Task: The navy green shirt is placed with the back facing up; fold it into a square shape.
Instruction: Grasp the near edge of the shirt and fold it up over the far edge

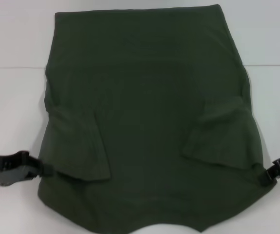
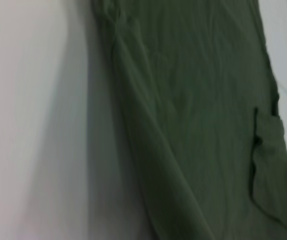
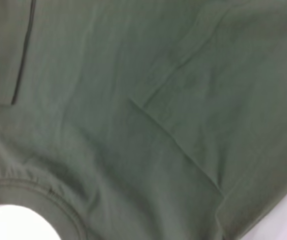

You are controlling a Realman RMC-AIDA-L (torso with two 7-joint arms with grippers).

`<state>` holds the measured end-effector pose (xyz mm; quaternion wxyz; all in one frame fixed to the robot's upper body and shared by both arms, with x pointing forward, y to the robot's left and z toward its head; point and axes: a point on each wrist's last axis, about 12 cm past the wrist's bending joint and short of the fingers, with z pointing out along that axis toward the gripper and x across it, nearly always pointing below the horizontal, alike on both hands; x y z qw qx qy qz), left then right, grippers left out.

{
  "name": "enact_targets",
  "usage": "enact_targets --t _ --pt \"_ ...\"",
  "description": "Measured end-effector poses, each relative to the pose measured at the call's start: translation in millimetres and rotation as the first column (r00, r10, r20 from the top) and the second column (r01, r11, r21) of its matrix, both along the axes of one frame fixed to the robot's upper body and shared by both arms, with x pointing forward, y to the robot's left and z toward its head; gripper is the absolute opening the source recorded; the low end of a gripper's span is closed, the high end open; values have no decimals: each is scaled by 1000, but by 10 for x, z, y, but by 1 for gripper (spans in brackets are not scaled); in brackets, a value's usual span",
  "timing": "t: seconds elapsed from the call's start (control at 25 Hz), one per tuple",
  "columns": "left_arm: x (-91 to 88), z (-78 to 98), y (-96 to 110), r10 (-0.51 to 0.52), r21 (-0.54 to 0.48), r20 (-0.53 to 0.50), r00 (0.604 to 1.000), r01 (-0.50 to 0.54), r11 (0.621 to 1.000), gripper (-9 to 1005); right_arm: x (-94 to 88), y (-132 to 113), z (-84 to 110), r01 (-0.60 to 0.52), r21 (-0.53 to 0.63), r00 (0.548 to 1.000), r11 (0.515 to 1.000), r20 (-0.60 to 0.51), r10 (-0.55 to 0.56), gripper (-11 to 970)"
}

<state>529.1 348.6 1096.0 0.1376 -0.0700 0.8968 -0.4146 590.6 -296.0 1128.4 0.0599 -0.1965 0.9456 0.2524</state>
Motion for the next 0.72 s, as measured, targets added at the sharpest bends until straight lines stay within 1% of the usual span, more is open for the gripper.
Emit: enact_targets --t 0.24,0.48,0.6,0.72 --pt "-205 23 116 -47 18 -49 998 48 999 16 -122 10 16 -79 29 994 996 -67 81 59" --pt "-380 42 201 -77 27 -88 993 80 996 15 -236 -15 -2 -113 64 986 992 -112 119 65" --pt "-374 124 195 -117 -4 -56 992 117 993 15 -232 -61 47 -91 120 991 989 -86 101 68" --pt "-308 250 180 -149 -70 -9 989 148 986 15 -218 -99 179 -77 238 995 968 -38 88 72"
